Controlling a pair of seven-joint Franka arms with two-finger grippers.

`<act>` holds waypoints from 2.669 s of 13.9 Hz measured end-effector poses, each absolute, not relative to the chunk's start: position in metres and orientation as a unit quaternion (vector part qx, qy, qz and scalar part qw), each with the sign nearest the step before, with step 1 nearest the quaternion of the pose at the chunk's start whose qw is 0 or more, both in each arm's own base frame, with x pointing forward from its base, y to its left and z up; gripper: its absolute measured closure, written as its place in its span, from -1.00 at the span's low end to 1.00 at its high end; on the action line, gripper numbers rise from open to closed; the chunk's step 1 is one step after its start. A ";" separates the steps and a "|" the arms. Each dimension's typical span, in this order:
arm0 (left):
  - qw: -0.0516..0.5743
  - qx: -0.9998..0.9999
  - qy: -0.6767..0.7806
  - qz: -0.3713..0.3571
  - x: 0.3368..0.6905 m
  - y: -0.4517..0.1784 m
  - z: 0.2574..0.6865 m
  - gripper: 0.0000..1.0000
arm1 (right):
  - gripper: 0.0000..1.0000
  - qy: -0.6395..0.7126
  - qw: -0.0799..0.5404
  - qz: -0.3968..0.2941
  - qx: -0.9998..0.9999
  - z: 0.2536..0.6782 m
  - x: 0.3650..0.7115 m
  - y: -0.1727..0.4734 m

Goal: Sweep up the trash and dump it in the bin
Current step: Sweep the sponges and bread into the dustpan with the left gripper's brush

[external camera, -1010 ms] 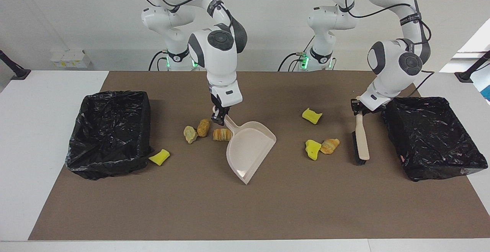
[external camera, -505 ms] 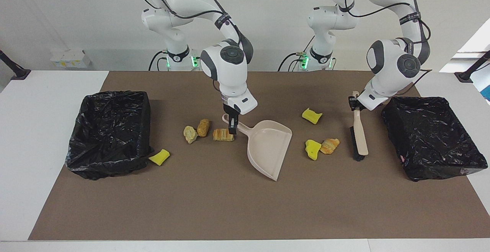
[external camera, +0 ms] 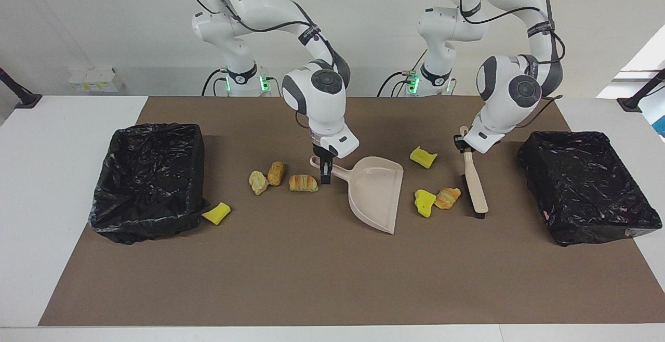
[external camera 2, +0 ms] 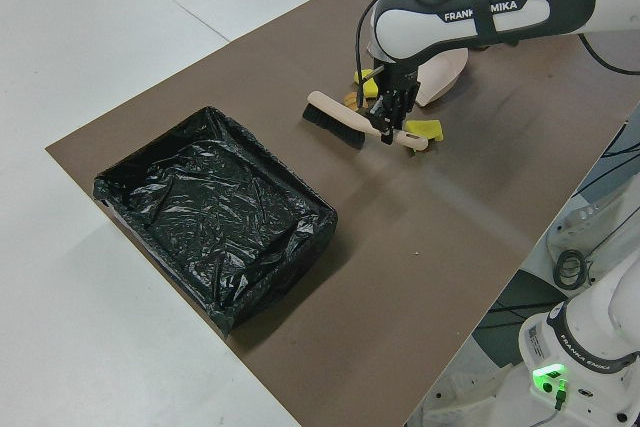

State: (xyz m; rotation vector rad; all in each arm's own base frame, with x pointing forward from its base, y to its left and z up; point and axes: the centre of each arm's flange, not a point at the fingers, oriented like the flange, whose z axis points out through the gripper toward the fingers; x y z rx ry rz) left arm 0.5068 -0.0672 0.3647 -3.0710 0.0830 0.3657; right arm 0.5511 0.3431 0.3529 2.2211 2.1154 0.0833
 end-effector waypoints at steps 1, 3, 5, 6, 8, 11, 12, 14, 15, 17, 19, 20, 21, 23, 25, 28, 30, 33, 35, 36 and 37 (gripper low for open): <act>0.024 -0.992 0.032 0.118 0.506 -0.073 0.365 0.46 | 0.79 0.689 0.037 0.027 0.723 0.353 0.551 0.343; 0.024 -0.991 0.053 0.118 0.502 -0.094 0.365 0.46 | 0.52 0.691 0.044 0.023 0.721 0.353 0.551 0.343; 0.006 -0.990 0.078 0.121 0.494 -0.134 0.365 0.46 | 0.45 0.694 0.056 0.019 0.718 0.353 0.550 0.344; -0.005 -0.988 0.095 0.121 0.488 -0.154 0.365 0.46 | 0.44 0.694 0.058 0.018 0.717 0.352 0.549 0.344; -0.018 -0.983 0.143 0.116 0.477 -0.191 0.366 0.46 | 0.43 0.695 0.059 0.016 0.717 0.353 0.548 0.345; -0.017 -0.974 0.193 0.114 0.458 -0.236 0.368 0.46 | 0.35 0.695 0.059 0.014 0.717 0.353 0.548 0.344; -0.016 -0.973 0.201 0.113 0.455 -0.243 0.370 0.46 | 0.30 0.694 0.059 0.013 0.717 0.353 0.548 0.344; -0.016 -0.971 0.207 0.115 0.453 -0.248 0.377 0.46 | 0.29 0.694 0.059 0.013 0.717 0.353 0.548 0.344; -0.016 -0.971 0.204 0.119 0.451 -0.247 0.385 0.46 | 0.29 0.694 0.059 0.013 0.717 0.353 0.548 0.344; -0.009 -0.976 0.167 0.139 0.441 -0.240 0.405 0.46 | 0.29 0.694 0.059 0.010 0.717 0.352 0.548 0.343; 0.009 -0.981 0.093 0.169 0.426 -0.230 0.422 0.46 | 0.21 0.696 0.065 0.005 0.715 0.353 0.547 0.342; 0.022 -0.982 0.045 0.182 0.418 -0.226 0.426 0.46 | 0.19 0.697 0.068 0.003 0.714 0.355 0.547 0.342; 0.034 -0.981 0.000 0.189 0.412 -0.222 0.426 0.46 | 0.20 0.698 0.069 0.002 0.713 0.356 0.546 0.341; 0.059 -0.974 -0.087 0.199 0.396 -0.214 0.415 0.46 | 0.20 0.697 0.070 0.001 0.713 0.359 0.546 0.341; 0.084 -0.960 -0.172 0.204 0.378 -0.205 0.404 0.46 | 0.28 0.697 0.070 0.001 0.713 0.360 0.546 0.340; 0.106 -0.938 -0.265 0.198 0.353 -0.194 0.396 0.46 | 0.35 0.696 0.071 0.000 0.714 0.360 0.547 0.339; 0.104 -0.928 -0.308 0.179 0.343 -0.198 0.392 0.46 | 0.66 0.695 0.071 0.000 0.715 0.360 0.547 0.337; 0.053 -0.910 -0.383 0.150 0.350 -0.217 0.375 0.46 | 0.61 0.695 0.071 -0.001 0.716 0.360 0.547 0.337; 0.022 -0.898 -0.416 0.141 0.365 -0.224 0.361 0.46 | 0.30 0.694 0.071 -0.004 0.717 0.360 0.548 0.335; 0.010 -0.895 -0.425 0.134 0.373 -0.226 0.356 0.46 | 0.30 0.694 0.071 -0.004 0.717 0.360 0.548 0.335; -0.001 -0.893 -0.432 0.125 0.383 -0.227 0.356 0.46 | 0.20 0.693 0.071 -0.004 0.717 0.360 0.548 0.334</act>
